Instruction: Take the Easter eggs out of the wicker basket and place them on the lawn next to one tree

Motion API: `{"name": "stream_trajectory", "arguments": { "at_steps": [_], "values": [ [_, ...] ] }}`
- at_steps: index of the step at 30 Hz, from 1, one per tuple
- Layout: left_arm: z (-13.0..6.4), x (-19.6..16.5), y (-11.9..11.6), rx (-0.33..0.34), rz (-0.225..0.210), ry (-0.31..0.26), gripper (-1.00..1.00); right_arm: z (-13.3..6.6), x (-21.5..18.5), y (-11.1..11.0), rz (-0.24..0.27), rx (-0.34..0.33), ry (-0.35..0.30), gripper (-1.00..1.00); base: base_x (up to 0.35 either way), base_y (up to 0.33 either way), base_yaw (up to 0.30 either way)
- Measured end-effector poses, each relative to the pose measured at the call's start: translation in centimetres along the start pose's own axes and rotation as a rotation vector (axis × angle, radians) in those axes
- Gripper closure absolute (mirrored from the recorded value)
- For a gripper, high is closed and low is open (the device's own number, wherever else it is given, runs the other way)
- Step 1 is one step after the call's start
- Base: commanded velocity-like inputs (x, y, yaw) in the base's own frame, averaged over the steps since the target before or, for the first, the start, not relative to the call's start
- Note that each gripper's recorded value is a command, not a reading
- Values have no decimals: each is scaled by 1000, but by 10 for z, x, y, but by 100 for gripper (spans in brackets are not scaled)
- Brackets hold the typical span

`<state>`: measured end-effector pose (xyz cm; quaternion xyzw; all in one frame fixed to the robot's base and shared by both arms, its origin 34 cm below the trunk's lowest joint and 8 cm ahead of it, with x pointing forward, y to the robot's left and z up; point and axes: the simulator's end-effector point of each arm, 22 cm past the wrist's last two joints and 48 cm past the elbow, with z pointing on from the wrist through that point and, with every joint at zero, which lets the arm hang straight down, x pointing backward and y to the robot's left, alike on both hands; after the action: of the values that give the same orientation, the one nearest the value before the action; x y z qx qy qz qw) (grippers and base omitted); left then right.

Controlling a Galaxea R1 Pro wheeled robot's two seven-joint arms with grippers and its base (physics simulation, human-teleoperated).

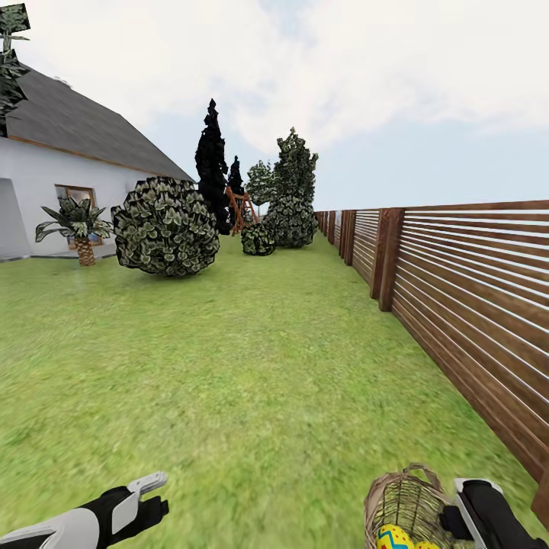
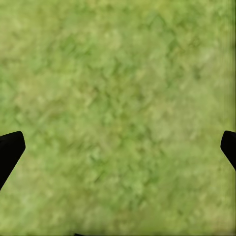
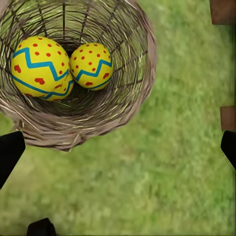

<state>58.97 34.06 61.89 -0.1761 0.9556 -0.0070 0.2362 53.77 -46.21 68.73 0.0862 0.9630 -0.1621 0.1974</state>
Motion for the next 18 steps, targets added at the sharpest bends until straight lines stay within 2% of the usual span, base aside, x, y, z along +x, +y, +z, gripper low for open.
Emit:
{"name": "stream_trajectory", "arguments": {
  "at_steps": [5,10,18],
  "values": [
    [7,4,1,2,-2,1,-100,6,-1,-8,2,14,-11,-100,0,0,0],
    [15,9,1,2,-1,1,-100,13,-1,-25,8,39,-18,-100,0,0,0],
    [27,16,3,2,-1,1,-100,18,-6,-26,9,46,-50,-100,0,0,0]
  ]
}}
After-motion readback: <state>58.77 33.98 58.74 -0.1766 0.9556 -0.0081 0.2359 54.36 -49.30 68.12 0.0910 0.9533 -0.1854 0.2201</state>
